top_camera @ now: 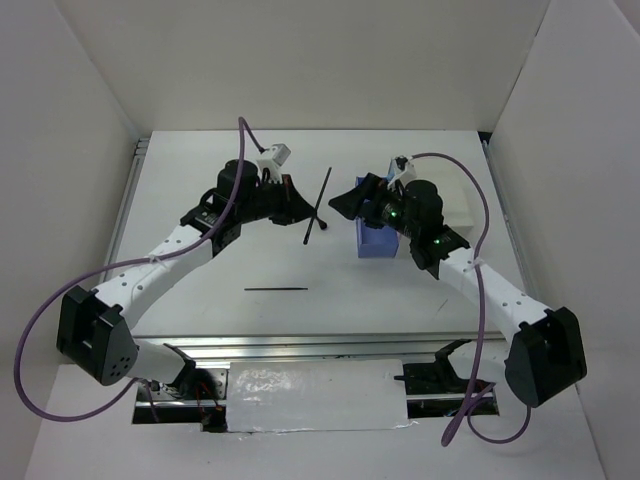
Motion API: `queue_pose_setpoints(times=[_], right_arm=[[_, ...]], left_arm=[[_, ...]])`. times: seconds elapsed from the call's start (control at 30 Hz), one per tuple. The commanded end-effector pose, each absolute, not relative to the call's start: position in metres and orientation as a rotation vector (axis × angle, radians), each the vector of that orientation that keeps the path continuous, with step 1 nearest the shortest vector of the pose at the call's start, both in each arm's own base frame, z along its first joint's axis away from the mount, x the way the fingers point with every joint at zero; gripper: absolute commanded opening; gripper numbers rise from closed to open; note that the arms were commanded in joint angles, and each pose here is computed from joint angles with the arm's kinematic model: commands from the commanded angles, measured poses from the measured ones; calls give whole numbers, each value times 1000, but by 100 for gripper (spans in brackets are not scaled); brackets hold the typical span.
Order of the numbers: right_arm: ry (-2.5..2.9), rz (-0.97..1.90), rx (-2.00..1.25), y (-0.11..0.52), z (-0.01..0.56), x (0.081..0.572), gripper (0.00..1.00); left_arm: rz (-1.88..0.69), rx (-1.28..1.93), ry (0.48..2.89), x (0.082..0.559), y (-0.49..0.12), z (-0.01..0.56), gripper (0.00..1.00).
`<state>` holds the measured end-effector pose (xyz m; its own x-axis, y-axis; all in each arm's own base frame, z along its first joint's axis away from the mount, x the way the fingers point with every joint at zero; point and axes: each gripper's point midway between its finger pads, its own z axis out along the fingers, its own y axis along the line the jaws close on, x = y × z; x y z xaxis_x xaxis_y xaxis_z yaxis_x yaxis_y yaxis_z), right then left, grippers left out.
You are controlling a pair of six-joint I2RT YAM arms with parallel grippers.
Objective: Organize the makeup
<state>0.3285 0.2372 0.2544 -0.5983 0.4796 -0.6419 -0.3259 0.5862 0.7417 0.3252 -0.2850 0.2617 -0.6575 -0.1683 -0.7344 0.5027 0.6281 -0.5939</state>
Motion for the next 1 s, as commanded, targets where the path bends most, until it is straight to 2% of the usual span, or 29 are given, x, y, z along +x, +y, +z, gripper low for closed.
queue_pose_setpoints(times=[0.0,0.13,0.23,0.27,0.33,0.43,0.6,0.67,0.7,0.77,0.8,0.83,0.9,0.93,0.97], right_arm=[[1754,1244,52,255,298,330,93],[1760,1284,35,263,294,329,91],[1767,1307,24,268,290,332,81],[1769,1316,18,271,290,332,72],[1769,1349,-3,276,290,331,63],[1757,1384,-40,282,293,328,42],[1730,1421,-108,289,300,320,25],[1727,1418,-115,289,301,320,10],[1737,1408,-110,288,299,320,9],[1746,1365,-116,286,299,326,8],[1798,1332,-105,285,289,328,8],[1789,1286,-98,283,298,337,8],[1919,1146,-101,277,269,349,9],[1906,1074,-86,272,282,364,8],[2021,970,-105,266,253,369,9]], left_arm=[[-1118,293,1972,319,-296,283,0],[-1150,306,1951,318,-302,285,0],[-1178,337,1933,311,-310,290,0],[-1182,343,1928,309,-311,292,0],[-1187,353,1920,306,-315,294,0],[-1197,359,1926,305,-317,293,0],[-1206,356,1939,307,-321,286,0],[-1209,357,1945,308,-322,283,0],[-1204,356,1949,309,-322,282,4],[-1188,345,1956,310,-320,282,24],[-1170,341,1956,311,-318,282,69],[-1126,307,1977,315,-313,279,99],[-1053,274,1990,318,-301,281,99],[-968,217,2032,322,-290,273,99],[-920,192,2026,324,-281,278,99]])
